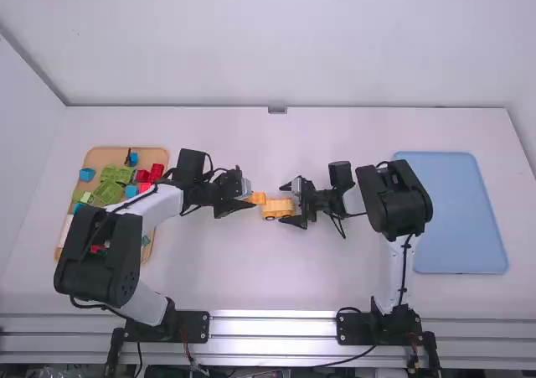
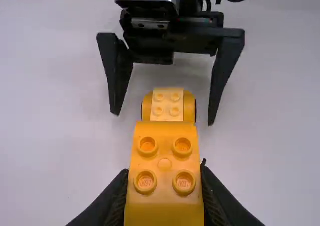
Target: Assemble lego blocks to make yellow taxi
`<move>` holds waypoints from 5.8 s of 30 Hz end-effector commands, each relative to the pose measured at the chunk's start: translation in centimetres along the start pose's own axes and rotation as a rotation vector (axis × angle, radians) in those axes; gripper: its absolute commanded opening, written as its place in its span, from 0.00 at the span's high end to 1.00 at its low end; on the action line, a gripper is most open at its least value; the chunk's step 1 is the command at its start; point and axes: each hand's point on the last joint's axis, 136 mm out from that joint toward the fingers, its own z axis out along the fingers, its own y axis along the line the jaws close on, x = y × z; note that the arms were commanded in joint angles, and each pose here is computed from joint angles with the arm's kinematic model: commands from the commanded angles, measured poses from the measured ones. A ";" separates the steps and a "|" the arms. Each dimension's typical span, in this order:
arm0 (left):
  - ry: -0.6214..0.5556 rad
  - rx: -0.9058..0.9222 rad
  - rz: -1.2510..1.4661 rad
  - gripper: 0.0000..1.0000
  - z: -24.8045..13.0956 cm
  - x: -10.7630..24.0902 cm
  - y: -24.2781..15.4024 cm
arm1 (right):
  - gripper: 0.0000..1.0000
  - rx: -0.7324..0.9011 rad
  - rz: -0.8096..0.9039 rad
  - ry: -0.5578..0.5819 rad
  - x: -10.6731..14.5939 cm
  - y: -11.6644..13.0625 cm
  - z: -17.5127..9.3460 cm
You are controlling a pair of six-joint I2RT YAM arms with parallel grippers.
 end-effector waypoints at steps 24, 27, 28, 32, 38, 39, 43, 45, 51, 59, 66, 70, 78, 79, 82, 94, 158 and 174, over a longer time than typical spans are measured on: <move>-0.130 0.092 -0.005 0.98 1.6 -0.6 -1.3 | 0.54 0.021 -0.006 0.123 2.5 0.9 1.1; -0.174 0.111 -0.029 0.98 2.6 -0.3 -1.1 | 0.54 0.020 -0.006 0.122 2.5 0.9 1.1; -0.197 0.122 -0.032 0.98 2.9 -0.2 -1.0 | 0.54 0.020 -0.005 0.123 2.5 0.9 1.1; -0.253 0.159 -0.032 0.98 3.6 -0.2 -1.1 | 0.54 0.019 -0.006 0.122 2.5 0.9 1.1; -0.285 0.192 -0.049 0.98 4.4 0.2 -0.8 | 0.53 0.015 -0.006 0.122 2.4 1.0 1.2; -0.284 0.197 -0.047 0.98 4.7 0.1 -0.8 | 0.53 0.014 -0.006 0.122 2.4 1.1 1.3; -0.270 0.223 -0.034 0.98 6.1 0.0 -1.0 | 0.53 0.011 -0.001 0.124 2.5 1.1 1.3; -0.253 0.221 -0.029 0.98 6.5 0.2 -0.9 | 0.53 0.011 0.000 0.125 2.5 1.2 1.3; -0.158 0.170 -0.069 0.98 7.7 1.3 -0.2 | 0.53 0.013 0.007 0.126 2.6 1.1 1.1; -0.102 0.136 -0.089 0.98 7.7 2.6 0.1 | 0.53 0.008 0.007 0.129 2.6 1.3 1.3; -0.094 0.167 -0.125 0.98 7.9 2.7 -0.7 | 0.53 0.008 0.007 0.127 2.5 1.0 1.3; -0.091 0.177 -0.126 0.98 8.1 2.6 -1.0 | 0.53 0.006 0.010 0.128 2.5 1.0 1.3; -0.046 0.178 -0.118 0.98 8.9 3.4 -2.3 | 0.53 0.006 0.010 0.129 2.5 1.0 1.4; -0.036 0.174 -0.119 0.98 9.0 3.6 -2.3 | 0.53 0.006 0.011 0.128 2.5 1.1 1.3; 0.051 0.141 -0.126 0.98 9.5 5.1 -2.6 | 0.53 0.006 0.010 0.129 2.5 1.0 1.4; 0.204 0.131 -0.151 0.98 9.3 8.0 -3.6 | 0.53 0.008 0.009 0.130 2.5 1.0 1.3; 0.014 -0.261 -0.122 0.01 -2.8 -1.6 6.0 | 0.44 0.161 0.252 0.156 0.3 -3.4 -4.5; 0.023 -0.402 -0.229 0.01 -7.4 0.9 8.9 | 0.53 1.188 0.687 0.658 -0.5 -6.6 -36.1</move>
